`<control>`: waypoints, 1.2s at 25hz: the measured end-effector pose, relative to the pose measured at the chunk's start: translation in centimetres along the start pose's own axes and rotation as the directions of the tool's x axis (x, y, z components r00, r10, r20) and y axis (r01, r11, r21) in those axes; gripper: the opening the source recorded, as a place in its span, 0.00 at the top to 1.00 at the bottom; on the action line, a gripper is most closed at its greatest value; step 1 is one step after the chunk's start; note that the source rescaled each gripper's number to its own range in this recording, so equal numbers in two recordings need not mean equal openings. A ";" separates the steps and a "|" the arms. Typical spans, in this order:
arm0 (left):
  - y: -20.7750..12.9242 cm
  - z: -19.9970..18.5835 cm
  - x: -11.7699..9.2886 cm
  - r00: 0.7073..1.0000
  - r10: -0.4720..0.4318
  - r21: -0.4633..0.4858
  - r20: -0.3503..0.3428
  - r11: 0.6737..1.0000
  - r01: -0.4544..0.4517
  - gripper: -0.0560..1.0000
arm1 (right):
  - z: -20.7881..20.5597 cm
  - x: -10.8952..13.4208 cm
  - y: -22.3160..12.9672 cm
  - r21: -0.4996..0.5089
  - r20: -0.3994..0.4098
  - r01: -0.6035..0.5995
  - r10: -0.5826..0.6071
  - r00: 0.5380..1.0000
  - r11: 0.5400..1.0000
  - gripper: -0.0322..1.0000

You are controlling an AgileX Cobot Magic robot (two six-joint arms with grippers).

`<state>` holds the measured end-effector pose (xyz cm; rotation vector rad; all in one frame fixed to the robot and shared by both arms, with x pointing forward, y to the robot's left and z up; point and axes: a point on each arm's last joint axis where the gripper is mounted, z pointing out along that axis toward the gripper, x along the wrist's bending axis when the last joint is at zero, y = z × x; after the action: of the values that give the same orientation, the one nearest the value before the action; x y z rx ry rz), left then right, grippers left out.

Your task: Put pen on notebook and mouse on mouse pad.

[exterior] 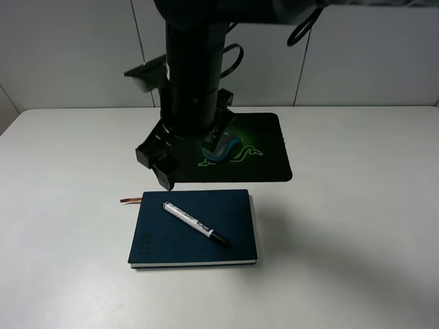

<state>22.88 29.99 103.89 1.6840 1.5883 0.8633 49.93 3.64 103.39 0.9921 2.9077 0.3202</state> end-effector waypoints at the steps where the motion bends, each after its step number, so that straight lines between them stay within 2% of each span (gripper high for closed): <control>1: 0.0 0.0 0.0 1.000 0.000 0.000 0.000 1.000 0.000 0.00 | -1.1 0.0 -0.1 -0.024 0.004 -0.003 0.003 1.000 1.000 0.00; 9: 0.0 0.0 0.0 1.000 0.000 0.000 0.000 1.000 0.000 0.00 | -9.3 0.1 -1.9 -0.207 0.010 -0.006 0.008 1.000 0.978 0.00; 13: 0.0 0.0 0.0 1.000 0.000 0.000 0.000 1.000 0.000 0.00 | -11.8 0.2 -4.3 -0.241 0.010 -0.005 0.008 1.000 0.970 0.00; 20: 0.0 0.0 0.0 1.000 0.000 0.000 0.000 1.000 0.000 0.00 | -14.7 0.3 -11.3 -0.259 0.003 -0.033 0.035 0.999 0.965 0.00; 30: 0.0 0.0 0.0 1.000 0.000 0.000 0.000 1.000 0.000 0.00 | -18.4 0.4 -24.0 -0.399 -0.027 -0.099 0.096 0.995 0.911 0.00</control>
<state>22.88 29.99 103.89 1.6840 1.5883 0.8633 33.13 -17.91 116.31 1.0604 2.6358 0.8840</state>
